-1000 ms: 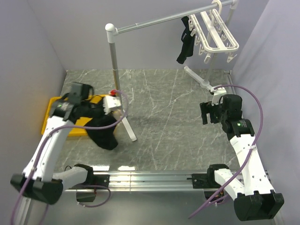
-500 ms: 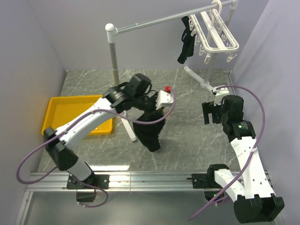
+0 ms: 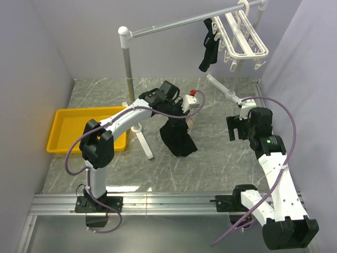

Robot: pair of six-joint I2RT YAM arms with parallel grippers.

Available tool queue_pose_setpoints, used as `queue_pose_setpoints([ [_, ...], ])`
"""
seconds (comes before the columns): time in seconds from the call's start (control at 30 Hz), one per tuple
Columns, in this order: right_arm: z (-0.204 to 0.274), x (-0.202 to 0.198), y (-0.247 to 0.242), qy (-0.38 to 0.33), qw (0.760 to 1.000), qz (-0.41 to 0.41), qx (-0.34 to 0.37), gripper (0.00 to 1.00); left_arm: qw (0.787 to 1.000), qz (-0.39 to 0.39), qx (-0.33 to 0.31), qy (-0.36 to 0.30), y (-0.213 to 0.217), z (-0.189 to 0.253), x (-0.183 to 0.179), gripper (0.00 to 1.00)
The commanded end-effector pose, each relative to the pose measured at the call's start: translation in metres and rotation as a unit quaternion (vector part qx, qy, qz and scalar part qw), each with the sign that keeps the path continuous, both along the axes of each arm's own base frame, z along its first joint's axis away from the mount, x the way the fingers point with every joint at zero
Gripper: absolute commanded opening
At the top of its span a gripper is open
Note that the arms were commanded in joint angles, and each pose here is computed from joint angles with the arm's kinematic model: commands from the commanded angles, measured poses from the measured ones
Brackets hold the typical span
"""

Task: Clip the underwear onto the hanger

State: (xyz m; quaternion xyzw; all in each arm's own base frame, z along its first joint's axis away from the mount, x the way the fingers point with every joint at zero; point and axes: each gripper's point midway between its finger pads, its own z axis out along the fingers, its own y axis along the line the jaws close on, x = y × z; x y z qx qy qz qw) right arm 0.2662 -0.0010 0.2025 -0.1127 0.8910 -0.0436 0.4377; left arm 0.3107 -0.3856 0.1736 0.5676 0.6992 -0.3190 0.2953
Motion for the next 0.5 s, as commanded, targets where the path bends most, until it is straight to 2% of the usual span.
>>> queue_pose_setpoints([
  [0.0, 0.003, 0.003, 0.002, 0.002, 1.000, 0.012, 0.002, 0.96, 0.998, 0.041, 0.043, 0.006, 0.033, -0.016, 0.016, 0.01],
  [0.07, -0.001, 0.007, 0.008, 0.009, 1.000, 0.023, 0.013, 0.93, 0.996, 0.070, 0.063, -0.008, 0.050, -0.026, 0.021, 0.04],
  [0.17, -0.009, 0.014, 0.029, 0.023, 0.996, 0.056, 0.057, 0.89, 0.987, 0.112, 0.105, -0.035, 0.081, -0.045, 0.026, 0.16],
  [0.2, -0.011, 0.017, 0.035, 0.029, 0.995, 0.059, 0.075, 0.86, 0.985, 0.117, 0.117, -0.037, 0.088, -0.052, 0.024, 0.25],
  [0.27, -0.015, 0.027, 0.050, 0.046, 0.990, 0.080, 0.106, 0.80, 0.984, 0.128, 0.120, -0.032, 0.091, -0.055, 0.022, 0.36],
  [0.3, -0.016, 0.031, 0.056, 0.052, 0.988, 0.082, 0.123, 0.75, 0.984, 0.134, 0.116, -0.026, 0.092, -0.054, 0.021, 0.47],
  [0.37, -0.018, 0.042, 0.072, 0.063, 0.982, 0.099, 0.150, 0.68, 0.986, 0.135, 0.098, -0.024, 0.088, -0.046, 0.019, 0.59],
  [0.43, -0.024, 0.050, 0.085, 0.072, 0.978, 0.112, 0.161, 0.66, 0.988, 0.135, 0.074, -0.026, 0.084, -0.030, 0.017, 0.75],
  [0.47, -0.019, 0.059, 0.092, 0.060, 0.977, 0.115, 0.169, 0.65, 0.989, 0.133, 0.061, -0.031, 0.081, -0.022, 0.016, 0.76],
])
